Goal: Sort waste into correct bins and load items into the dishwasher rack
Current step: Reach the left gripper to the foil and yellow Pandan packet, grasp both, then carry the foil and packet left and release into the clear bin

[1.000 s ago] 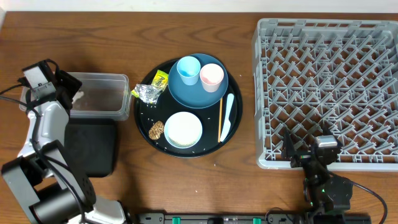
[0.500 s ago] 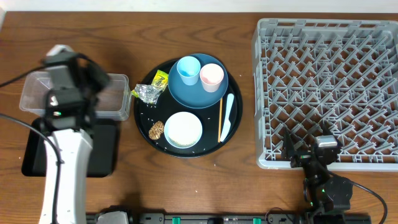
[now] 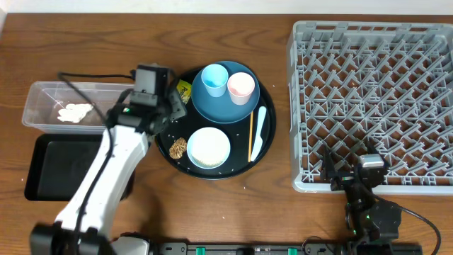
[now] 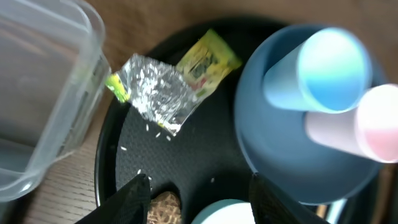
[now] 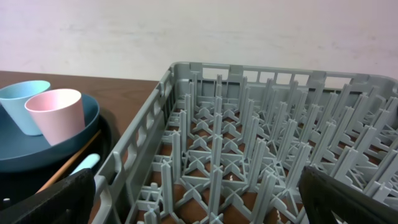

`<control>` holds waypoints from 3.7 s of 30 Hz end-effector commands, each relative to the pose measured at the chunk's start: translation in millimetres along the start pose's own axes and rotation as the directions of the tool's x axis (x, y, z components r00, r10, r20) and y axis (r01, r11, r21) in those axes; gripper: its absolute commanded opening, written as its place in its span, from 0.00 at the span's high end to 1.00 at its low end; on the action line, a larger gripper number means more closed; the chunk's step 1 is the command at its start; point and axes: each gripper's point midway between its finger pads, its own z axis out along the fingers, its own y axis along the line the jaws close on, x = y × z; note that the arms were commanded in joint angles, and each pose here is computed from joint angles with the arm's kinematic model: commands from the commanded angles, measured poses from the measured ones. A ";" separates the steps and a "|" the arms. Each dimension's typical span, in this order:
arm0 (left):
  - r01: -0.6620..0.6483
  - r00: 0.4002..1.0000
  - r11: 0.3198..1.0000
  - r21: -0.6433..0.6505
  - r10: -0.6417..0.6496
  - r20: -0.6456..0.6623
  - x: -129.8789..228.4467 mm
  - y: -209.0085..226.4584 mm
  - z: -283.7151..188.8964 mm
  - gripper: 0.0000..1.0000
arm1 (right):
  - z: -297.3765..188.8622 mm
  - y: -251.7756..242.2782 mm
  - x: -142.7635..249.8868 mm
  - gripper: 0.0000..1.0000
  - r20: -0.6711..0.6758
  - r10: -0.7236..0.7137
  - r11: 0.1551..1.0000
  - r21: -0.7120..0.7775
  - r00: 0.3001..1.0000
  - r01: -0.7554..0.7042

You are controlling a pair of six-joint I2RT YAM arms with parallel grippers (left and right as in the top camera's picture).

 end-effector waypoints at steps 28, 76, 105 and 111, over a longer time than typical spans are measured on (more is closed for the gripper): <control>-0.243 0.969 0.963 -0.115 0.236 -0.066 7.7 17.3 104.0 0.31 | 0.0 0.7 1.3 0.01 -0.004 -0.009 1.000 -0.002 1.000 0.009; -0.197 0.957 0.979 -0.045 0.202 0.208 -52.2 -10.7 24.8 0.94 | 0.0 0.7 1.3 0.01 -0.004 -0.009 1.000 -0.002 1.000 0.009; 0.904 0.394 0.428 0.024 -0.853 0.342 -74.2 173.0 -37.0 0.94 | 0.0 0.7 1.3 0.01 -0.004 -0.009 1.000 -0.002 1.000 0.009; 0.933 0.337 0.357 0.053 -0.913 0.231 -74.3 160.5 -9.4 0.94 | 0.0 0.7 1.3 0.01 -0.004 -0.008 1.000 -0.002 1.000 0.008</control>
